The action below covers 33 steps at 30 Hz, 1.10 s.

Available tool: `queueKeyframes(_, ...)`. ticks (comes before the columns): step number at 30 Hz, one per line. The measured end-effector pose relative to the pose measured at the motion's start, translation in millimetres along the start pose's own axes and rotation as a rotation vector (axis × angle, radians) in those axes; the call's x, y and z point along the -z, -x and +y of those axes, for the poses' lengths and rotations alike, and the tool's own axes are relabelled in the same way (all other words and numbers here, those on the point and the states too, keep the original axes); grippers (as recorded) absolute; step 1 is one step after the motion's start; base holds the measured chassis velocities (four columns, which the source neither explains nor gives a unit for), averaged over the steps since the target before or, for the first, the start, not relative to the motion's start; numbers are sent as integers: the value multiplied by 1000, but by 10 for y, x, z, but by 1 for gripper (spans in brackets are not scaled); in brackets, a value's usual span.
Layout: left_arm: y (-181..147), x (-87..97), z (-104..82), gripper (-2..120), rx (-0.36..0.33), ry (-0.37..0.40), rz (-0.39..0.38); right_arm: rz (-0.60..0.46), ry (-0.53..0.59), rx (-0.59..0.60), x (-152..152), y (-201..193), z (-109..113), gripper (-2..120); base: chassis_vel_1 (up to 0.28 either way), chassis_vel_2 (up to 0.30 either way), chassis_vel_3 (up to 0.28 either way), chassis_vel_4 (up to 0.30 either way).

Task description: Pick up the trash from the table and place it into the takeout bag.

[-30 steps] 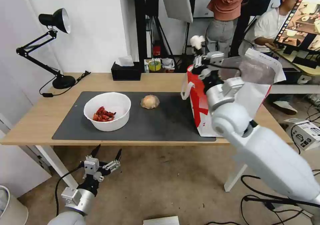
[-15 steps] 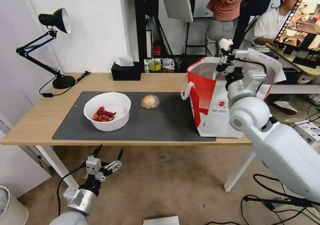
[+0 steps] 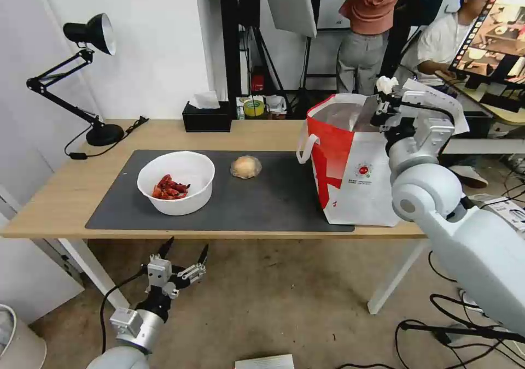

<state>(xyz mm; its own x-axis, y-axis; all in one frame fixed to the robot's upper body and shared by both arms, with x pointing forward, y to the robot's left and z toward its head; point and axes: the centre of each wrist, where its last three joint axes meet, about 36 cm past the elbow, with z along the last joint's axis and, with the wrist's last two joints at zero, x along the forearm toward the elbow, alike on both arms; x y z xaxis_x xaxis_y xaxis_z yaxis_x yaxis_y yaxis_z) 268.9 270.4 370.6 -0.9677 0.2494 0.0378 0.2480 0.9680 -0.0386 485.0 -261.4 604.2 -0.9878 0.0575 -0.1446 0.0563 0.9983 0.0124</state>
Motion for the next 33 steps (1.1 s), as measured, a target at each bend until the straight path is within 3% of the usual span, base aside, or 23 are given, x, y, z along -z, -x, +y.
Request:
queueKeyframes(1,0,0,0,100,0,0,0,0,0,0,0,0,0,11,0,0,0,0)
queueKeyframes(4,-4,-7,-13,100,-8,-2,2,12,-2,2,1,-2,-11,26,0,0,0,0)
queueKeyframes(6,-6,-8,-15,100,-8,-2,3,13,-2,2,1,-2,-10,28,0,0,0,0)
queueKeyframes(8,-9,-12,-23,100,-10,-2,3,18,-1,4,-9,-6,-4,41,0,0,0,0)
queueKeyframes(10,-8,-12,-24,100,-10,-2,3,20,-1,5,-14,-10,-2,44,0,0,0,0)
queueKeyframes(16,25,-37,-52,100,-16,-7,2,36,4,23,-55,-60,20,72,0,0,0,0)
queueKeyframes(22,56,-43,-66,100,-20,-9,2,42,4,37,-68,-86,13,87,0,0,0,0)
queueKeyframes(24,71,-51,-60,100,-18,-8,3,46,2,42,-73,-89,5,97,0,0,0,0)
queueKeyframes(33,69,-27,-35,100,-12,-3,-1,61,2,50,-46,-50,29,100,0,0,0,0)
